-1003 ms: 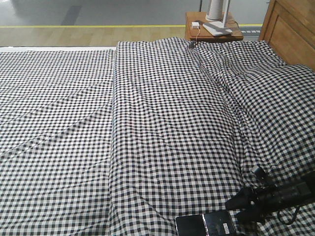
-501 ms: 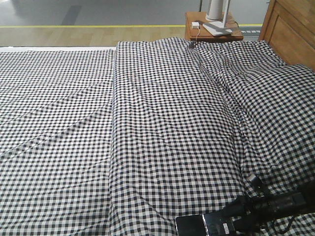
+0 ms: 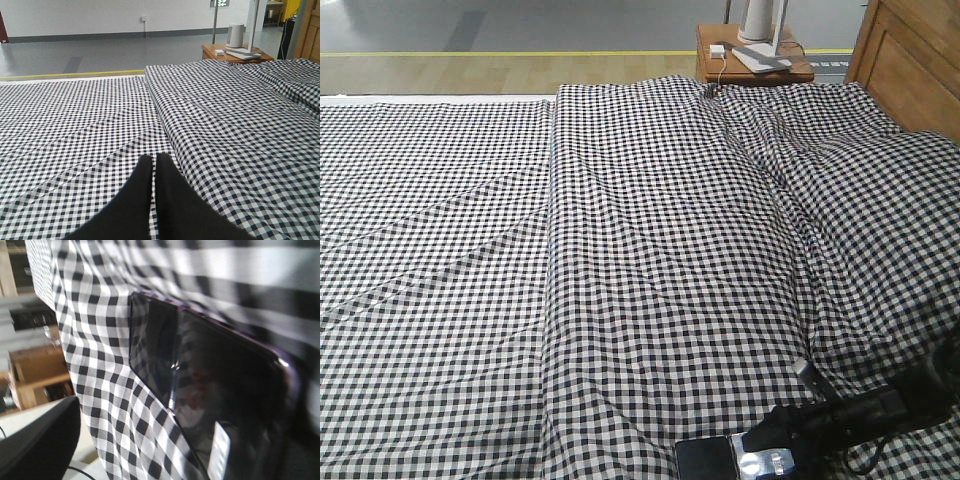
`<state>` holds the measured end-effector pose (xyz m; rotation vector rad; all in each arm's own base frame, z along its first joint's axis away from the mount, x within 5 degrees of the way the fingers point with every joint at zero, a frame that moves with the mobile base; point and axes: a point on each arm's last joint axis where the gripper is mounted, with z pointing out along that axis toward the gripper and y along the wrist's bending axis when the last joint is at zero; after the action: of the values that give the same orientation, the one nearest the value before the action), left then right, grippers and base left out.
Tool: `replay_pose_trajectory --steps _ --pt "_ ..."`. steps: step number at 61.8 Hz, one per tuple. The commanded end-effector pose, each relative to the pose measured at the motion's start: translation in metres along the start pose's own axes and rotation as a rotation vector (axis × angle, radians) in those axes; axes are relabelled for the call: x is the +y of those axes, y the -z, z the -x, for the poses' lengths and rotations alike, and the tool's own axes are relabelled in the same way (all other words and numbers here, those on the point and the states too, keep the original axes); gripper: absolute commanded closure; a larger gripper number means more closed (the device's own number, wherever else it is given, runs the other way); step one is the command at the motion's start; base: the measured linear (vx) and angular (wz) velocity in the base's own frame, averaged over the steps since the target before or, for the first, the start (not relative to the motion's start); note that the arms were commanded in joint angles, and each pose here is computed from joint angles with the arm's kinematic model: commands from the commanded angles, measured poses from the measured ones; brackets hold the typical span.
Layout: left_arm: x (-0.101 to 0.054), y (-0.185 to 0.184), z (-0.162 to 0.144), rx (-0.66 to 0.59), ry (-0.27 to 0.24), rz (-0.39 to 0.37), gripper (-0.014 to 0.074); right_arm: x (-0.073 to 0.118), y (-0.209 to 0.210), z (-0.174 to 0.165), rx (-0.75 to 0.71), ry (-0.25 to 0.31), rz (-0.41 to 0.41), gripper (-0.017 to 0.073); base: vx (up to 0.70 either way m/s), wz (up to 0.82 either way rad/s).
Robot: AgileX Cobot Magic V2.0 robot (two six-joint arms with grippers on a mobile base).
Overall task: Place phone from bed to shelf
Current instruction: 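Lower the open right gripper around the phone's edge and close it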
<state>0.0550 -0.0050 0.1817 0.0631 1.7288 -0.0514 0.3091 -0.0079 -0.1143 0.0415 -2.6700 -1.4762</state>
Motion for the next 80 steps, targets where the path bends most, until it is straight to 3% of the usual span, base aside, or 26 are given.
replay_pose_trajectory --steps 1,14,27,43,59,80 --pt "0.0008 0.0005 0.0062 -0.074 0.013 0.009 0.0593 0.0198 0.009 0.0106 -0.016 0.062 0.054 -0.0032 0.0 0.0" --pt "0.0008 0.0005 0.0062 -0.074 0.013 0.009 0.0593 0.0179 0.0112 0.0105 -0.024 0.058 0.049 -0.0022 0.0 0.0" --pt "0.0008 0.0005 0.0062 -0.074 0.013 0.009 0.0593 0.0174 0.0111 0.0107 -0.026 0.058 0.044 0.0069 0.0 0.0" --pt "0.0008 0.0005 0.0062 -0.074 0.013 0.009 0.0593 0.0139 0.0111 0.0116 -0.034 0.067 0.005 0.0307 0.0 0.0" --pt "0.0008 0.0005 0.0062 -0.074 0.013 0.009 0.0593 0.0134 0.011 0.0093 -0.009 0.112 -0.001 0.0574 0.0 0.0" --pt "0.0008 0.0005 0.0062 -0.074 0.013 0.009 0.0593 0.0146 0.0121 0.0096 -0.003 0.121 0.0 0.0568 0.0 0.0"
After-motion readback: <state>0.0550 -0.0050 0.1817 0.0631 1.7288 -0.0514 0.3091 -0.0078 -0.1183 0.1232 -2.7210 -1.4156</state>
